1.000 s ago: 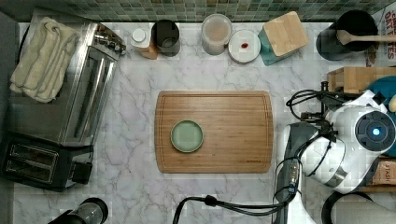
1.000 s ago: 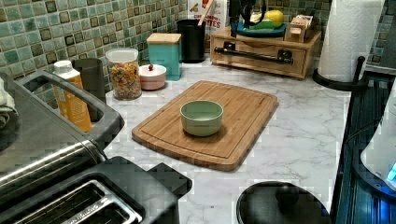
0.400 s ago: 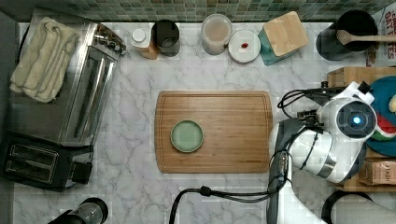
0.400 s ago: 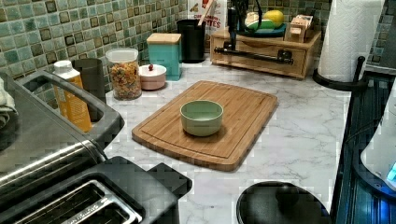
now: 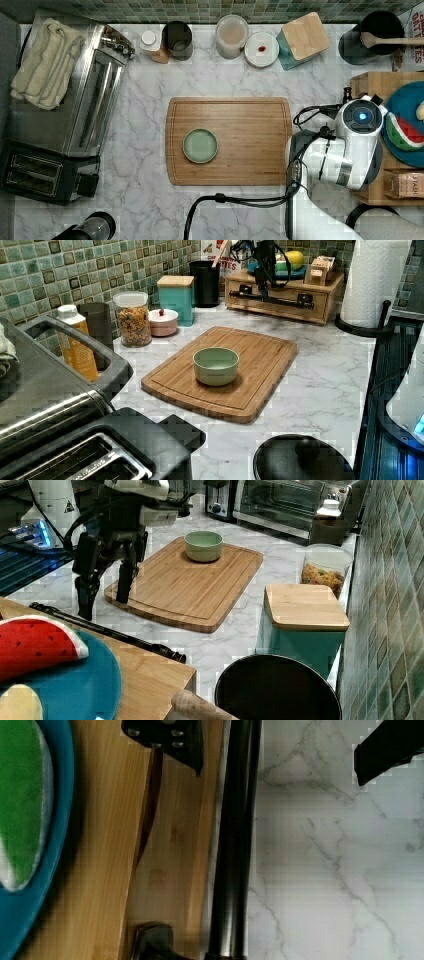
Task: Open the drawer.
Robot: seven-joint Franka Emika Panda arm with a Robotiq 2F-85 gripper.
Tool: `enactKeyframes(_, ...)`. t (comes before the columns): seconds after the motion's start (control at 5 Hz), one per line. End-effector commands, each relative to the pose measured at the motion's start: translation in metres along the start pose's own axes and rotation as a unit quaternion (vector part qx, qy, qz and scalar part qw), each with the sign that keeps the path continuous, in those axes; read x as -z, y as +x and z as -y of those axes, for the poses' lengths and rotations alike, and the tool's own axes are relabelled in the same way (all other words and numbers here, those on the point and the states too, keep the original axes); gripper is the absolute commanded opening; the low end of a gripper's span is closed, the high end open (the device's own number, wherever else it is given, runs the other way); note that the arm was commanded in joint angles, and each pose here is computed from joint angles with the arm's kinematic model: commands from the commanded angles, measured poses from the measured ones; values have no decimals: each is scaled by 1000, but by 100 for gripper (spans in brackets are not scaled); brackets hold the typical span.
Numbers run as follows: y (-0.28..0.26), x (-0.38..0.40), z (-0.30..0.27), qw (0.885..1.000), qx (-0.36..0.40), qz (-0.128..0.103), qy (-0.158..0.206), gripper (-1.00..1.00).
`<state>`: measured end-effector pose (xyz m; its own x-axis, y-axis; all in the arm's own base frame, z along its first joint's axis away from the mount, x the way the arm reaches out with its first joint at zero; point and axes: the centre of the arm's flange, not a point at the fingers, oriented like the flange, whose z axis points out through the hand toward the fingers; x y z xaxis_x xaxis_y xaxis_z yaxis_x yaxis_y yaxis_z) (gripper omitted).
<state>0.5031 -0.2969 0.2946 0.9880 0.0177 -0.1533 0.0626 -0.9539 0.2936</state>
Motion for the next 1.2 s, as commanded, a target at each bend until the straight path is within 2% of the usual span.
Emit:
enactKeyframes(0.2, -11, 28, -56, 995, -89, -36, 21, 100)
enactKeyframes(0.4, -16, 21, -24, 990, -129, -29, 50, 100)
enactKeyframes(0.6, -16, 15, -6, 988, -140, -43, 59, 100)
enactKeyframes(0.8, -14, -2, -9, 990, -117, -61, 46, 100)
enactKeyframes(1.0, -12, -25, -22, 991, -92, -90, 30, 100)
enactKeyframes(1.2, -6, -48, -25, 990, -84, -103, 52, 100)
